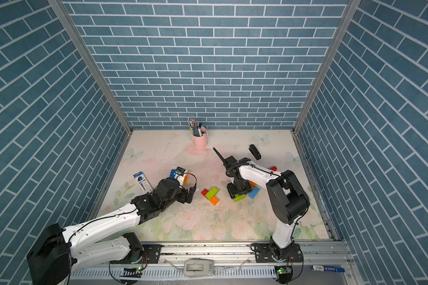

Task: Assemble a rectangle with lego
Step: Pick up the lego brick from the center of the board, then assemble the lego brick with the lego brick.

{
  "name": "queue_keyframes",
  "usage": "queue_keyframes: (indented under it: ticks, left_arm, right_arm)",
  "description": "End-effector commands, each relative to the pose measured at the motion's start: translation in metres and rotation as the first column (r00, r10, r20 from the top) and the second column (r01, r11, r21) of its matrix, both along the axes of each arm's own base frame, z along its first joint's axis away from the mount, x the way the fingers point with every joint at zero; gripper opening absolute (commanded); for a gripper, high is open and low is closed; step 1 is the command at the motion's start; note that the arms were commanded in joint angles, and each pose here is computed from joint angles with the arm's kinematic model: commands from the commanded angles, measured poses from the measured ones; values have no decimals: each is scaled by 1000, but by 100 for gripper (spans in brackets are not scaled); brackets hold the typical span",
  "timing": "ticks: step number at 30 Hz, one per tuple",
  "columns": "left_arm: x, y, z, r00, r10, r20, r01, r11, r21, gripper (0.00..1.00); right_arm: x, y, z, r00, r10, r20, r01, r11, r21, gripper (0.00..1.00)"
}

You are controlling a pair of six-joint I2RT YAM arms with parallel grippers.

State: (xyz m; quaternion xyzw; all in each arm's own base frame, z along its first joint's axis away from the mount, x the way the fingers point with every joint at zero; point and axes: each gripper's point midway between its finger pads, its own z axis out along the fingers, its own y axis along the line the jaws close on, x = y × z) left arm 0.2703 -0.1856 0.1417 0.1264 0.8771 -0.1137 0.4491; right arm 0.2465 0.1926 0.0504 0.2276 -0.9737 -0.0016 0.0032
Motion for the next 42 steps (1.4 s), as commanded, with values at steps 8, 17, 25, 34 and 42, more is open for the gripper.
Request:
queue_keyframes:
  ticks: [8, 17, 25, 34, 42]
  left_arm:
    - [-1, 76, -21, 956, 260, -136, -263, 965, -3, 97]
    - [-10, 95, -41, 925, 339, -174, -338, 940, 34, 98]
    - [-11, 100, -44, 916, 365, -166, -365, 930, 33, 97]
    - [-13, 102, -50, 915, 364, -172, -362, 931, 47, 97]
    - [-10, 98, -54, 918, 355, -177, -354, 935, 41, 98]
  right_arm:
    - [19, 100, 64, 937, 328, 118, -337, 939, 66, 60]
    - [39, 151, 51, 873, 469, 130, -480, 875, 67, 56]
    - [22, 158, 35, 846, 530, 62, -533, 840, 99, 55]
    - [11, 149, 18, 835, 550, 25, -550, 831, 89, 54]
    - [6, 155, 12, 834, 552, 8, -548, 826, 130, 54]
